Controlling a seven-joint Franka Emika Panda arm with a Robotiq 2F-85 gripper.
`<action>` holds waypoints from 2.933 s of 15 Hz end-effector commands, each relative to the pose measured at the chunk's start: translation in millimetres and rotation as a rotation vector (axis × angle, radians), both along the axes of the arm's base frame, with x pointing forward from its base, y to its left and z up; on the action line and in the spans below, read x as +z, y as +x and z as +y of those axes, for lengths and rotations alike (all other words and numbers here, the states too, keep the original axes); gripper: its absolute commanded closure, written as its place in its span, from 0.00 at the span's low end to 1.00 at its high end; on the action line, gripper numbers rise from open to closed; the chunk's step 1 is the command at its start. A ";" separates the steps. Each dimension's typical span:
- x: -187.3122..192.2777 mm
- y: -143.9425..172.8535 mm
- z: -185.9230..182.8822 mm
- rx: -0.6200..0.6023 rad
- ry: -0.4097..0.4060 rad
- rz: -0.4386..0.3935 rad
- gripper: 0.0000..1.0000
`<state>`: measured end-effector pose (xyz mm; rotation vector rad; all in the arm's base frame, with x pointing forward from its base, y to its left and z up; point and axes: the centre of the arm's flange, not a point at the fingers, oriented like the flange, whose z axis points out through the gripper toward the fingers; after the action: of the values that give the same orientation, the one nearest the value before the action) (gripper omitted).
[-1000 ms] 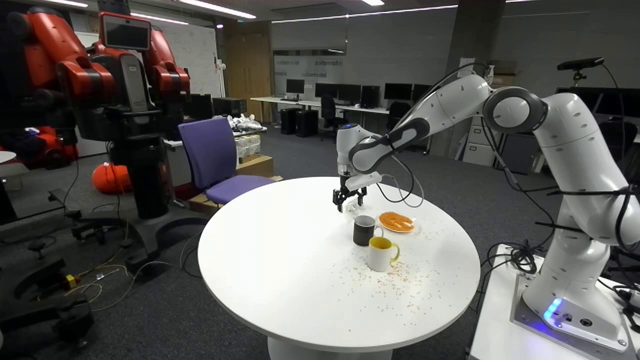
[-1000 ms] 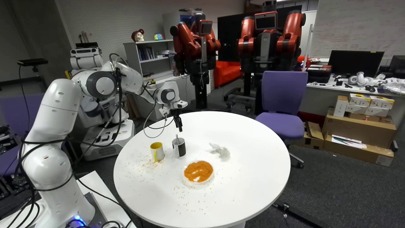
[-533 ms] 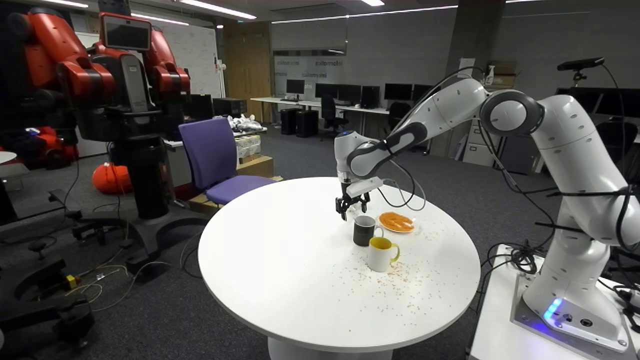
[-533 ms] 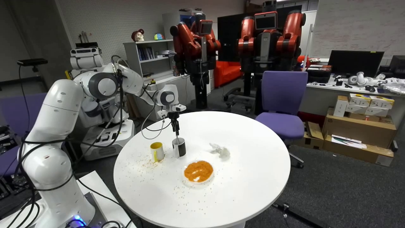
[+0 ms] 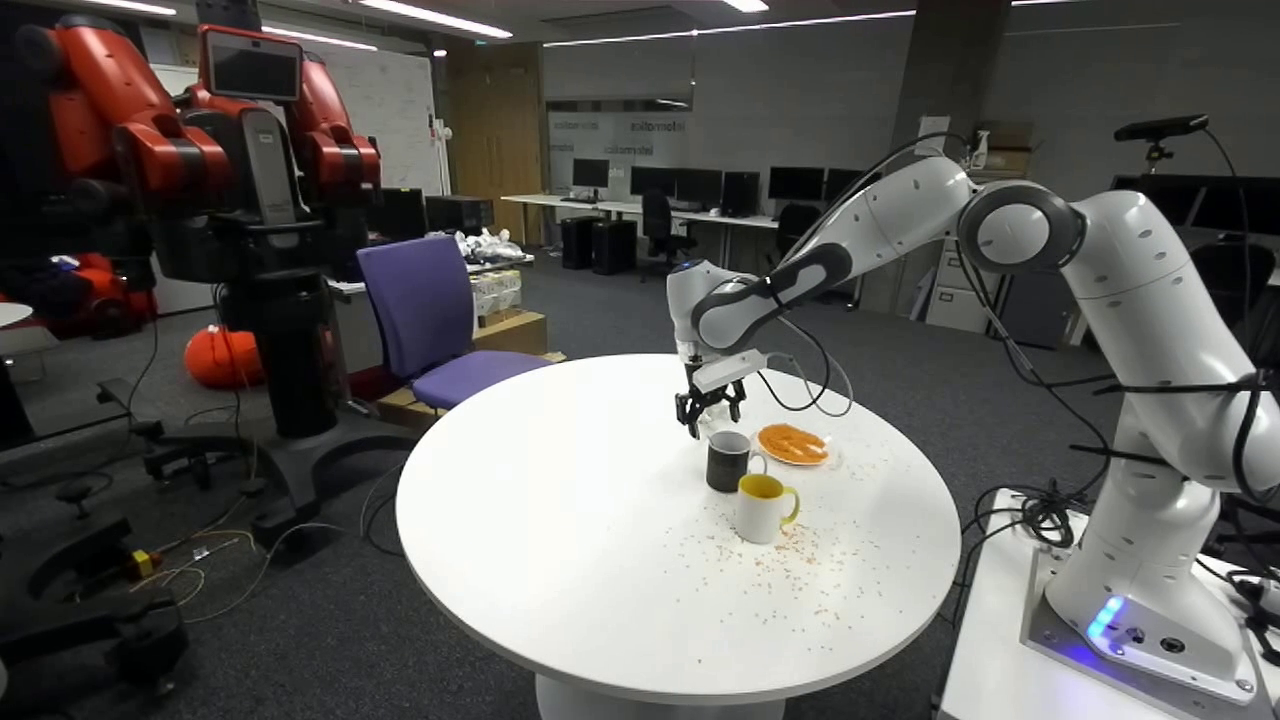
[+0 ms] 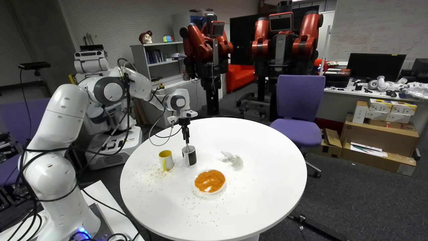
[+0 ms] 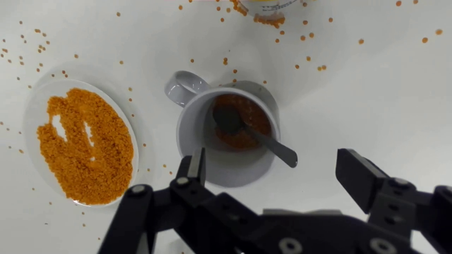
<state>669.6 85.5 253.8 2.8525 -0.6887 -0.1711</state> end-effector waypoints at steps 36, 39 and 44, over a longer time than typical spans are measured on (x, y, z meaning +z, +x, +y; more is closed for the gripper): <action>31.4 22.0 23.9 -0.095 -0.177 0.147 1.00; 60.8 28.1 19.4 -0.109 -0.151 0.070 1.00; 126.7 31.7 4.7 -0.095 -0.005 -0.105 1.00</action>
<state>710.3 104.4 339.2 2.7178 -0.8409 -0.1136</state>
